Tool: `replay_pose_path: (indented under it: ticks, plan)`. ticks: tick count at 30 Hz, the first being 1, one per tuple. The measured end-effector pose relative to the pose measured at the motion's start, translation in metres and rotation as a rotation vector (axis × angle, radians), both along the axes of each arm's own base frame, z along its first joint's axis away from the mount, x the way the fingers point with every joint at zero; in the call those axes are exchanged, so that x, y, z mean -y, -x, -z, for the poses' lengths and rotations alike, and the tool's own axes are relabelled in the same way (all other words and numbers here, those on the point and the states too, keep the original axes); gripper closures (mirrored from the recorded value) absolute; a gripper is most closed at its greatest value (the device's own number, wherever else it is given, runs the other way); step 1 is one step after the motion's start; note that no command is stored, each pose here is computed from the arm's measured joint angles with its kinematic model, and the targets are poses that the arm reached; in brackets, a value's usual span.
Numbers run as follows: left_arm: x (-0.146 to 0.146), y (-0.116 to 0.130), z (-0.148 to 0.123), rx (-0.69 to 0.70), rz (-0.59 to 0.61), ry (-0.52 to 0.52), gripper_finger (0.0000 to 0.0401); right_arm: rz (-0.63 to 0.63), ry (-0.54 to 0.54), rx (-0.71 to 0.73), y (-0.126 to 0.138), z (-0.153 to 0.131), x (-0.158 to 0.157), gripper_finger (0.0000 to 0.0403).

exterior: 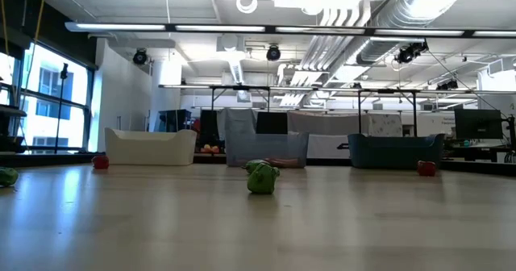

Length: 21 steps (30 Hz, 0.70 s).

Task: Sort produce into baskets
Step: Put the top yellow lemon into the white bin

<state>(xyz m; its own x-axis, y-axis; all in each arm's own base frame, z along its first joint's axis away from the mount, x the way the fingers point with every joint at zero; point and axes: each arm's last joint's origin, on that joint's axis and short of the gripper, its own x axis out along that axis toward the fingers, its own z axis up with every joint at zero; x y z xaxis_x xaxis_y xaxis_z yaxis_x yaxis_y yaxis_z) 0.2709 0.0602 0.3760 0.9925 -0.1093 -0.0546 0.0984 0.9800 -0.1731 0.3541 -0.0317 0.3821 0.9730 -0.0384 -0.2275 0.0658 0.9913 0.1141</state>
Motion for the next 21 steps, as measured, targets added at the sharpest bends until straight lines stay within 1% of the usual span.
replay_pose_path:
  ticks: [2, 5, 8, 11, 13, 15, 17, 21]
  plan:
    - [-0.001, 0.002, -0.001, 0.003, -0.011, 0.001, 0.0238, 0.012, -0.017, -0.001, 0.000, 0.000, 0.000, 0.0164]
    - [-0.007, 0.010, -0.006, 0.018, -0.038, 0.000, 0.0238, 0.063, -0.033, -0.012, 0.001, 0.001, 0.003, 0.0109]
    - [-0.014, 0.024, -0.016, 0.057, -0.072, 0.001, 0.0238, 0.102, -0.030, -0.053, 0.002, 0.005, 0.005, 0.0079]
    - [-0.021, 0.040, -0.024, 0.071, -0.120, -0.005, 0.0238, 0.126, -0.027, -0.084, 0.003, 0.008, 0.007, 0.0071]
    - [-0.027, 0.052, -0.026, 0.050, -0.167, 0.001, 0.0238, 0.148, -0.021, -0.101, 0.004, 0.009, 0.008, 0.0069]
    - [-0.034, 0.064, -0.025, 0.009, -0.239, 0.013, 0.0238, 0.153, -0.020, -0.119, 0.004, 0.011, 0.008, 0.0068]
    - [-0.041, 0.077, -0.020, -0.071, -0.341, 0.033, 0.0238, 0.155, -0.019, -0.119, 0.004, 0.011, 0.008, 0.0068]
    - [-0.057, 0.097, 0.000, -0.288, -0.542, 0.102, 0.0238, 0.155, -0.019, -0.121, 0.004, 0.011, 0.008, 0.0067]
